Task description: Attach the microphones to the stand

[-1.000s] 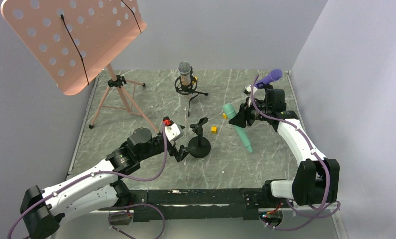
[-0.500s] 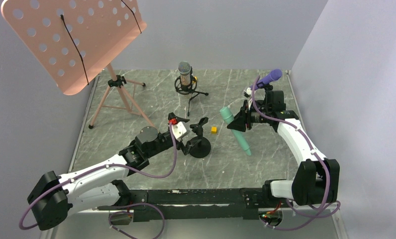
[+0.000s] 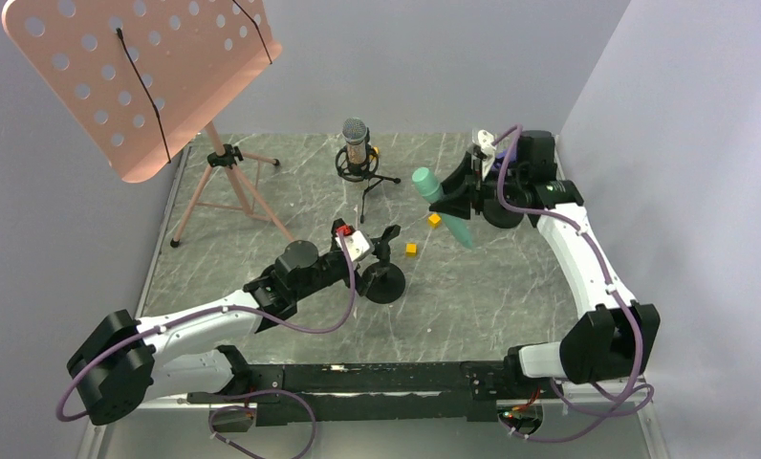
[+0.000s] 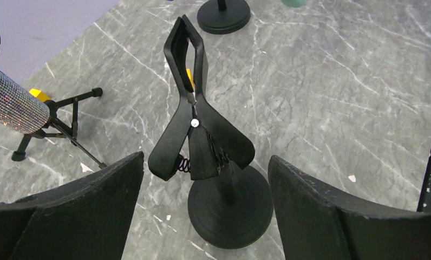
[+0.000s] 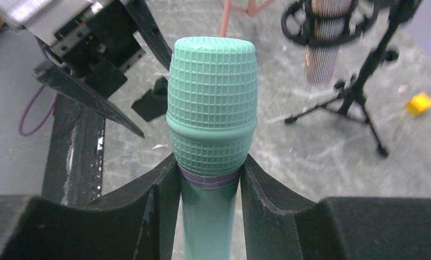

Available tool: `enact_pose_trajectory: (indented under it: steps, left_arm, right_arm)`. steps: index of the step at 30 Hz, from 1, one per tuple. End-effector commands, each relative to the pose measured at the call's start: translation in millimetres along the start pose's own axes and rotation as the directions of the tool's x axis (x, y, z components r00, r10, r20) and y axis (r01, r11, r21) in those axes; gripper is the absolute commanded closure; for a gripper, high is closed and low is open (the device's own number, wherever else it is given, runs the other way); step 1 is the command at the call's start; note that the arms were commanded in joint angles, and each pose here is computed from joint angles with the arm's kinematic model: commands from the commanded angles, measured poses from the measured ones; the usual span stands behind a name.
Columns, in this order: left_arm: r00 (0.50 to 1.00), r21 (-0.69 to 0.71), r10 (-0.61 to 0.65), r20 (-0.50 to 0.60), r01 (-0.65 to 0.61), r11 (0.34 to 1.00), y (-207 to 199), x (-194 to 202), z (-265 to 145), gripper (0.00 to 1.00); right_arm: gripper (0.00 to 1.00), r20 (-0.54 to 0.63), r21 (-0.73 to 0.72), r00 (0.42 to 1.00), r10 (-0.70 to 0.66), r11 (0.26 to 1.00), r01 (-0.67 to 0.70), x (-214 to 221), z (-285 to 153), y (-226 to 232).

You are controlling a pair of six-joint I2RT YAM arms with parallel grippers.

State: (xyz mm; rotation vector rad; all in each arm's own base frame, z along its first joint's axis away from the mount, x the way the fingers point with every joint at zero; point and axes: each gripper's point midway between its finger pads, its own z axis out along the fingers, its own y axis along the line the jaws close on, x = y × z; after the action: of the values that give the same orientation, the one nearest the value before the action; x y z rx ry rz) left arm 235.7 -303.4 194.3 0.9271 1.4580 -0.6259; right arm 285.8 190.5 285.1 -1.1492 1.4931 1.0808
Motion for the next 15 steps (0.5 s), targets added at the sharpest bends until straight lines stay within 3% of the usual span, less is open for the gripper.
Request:
enact_pose_trajectory:
  steps: [1, 3, 9, 15]
  left_arm:
    - [0.994, -0.039, -0.055, 0.097, 0.059, 0.998, 8.4, -33.0, 3.6, 0.08]
    - [0.99, -0.049, -0.072, 0.123, 0.078, 0.996, 9.9, -36.5, 2.9, 0.01]
    - [0.982, -0.108, -0.109, 0.154, 0.126, 0.986, 19.9, -38.4, 4.4, 0.01]
    - [0.979, -0.1, -0.145, 0.144, 0.161, 0.982, 17.4, -33.4, 9.0, 0.16]
  right_arm:
    - [0.95, 0.081, -0.115, 0.98, -0.183, 0.975, 0.192, -37.5, 19.7, 1.1]
    - [0.95, 0.098, -0.131, 0.975, -0.198, 0.969, 0.21, -46.2, 28.0, -3.6]
    - [0.95, 0.155, -0.167, 0.959, -0.236, 0.951, 0.261, -72.5, 49.0, -4.7]
    - [0.96, 0.18, -0.208, 0.96, -0.213, 0.946, 0.249, -81.0, 58.8, 1.4]
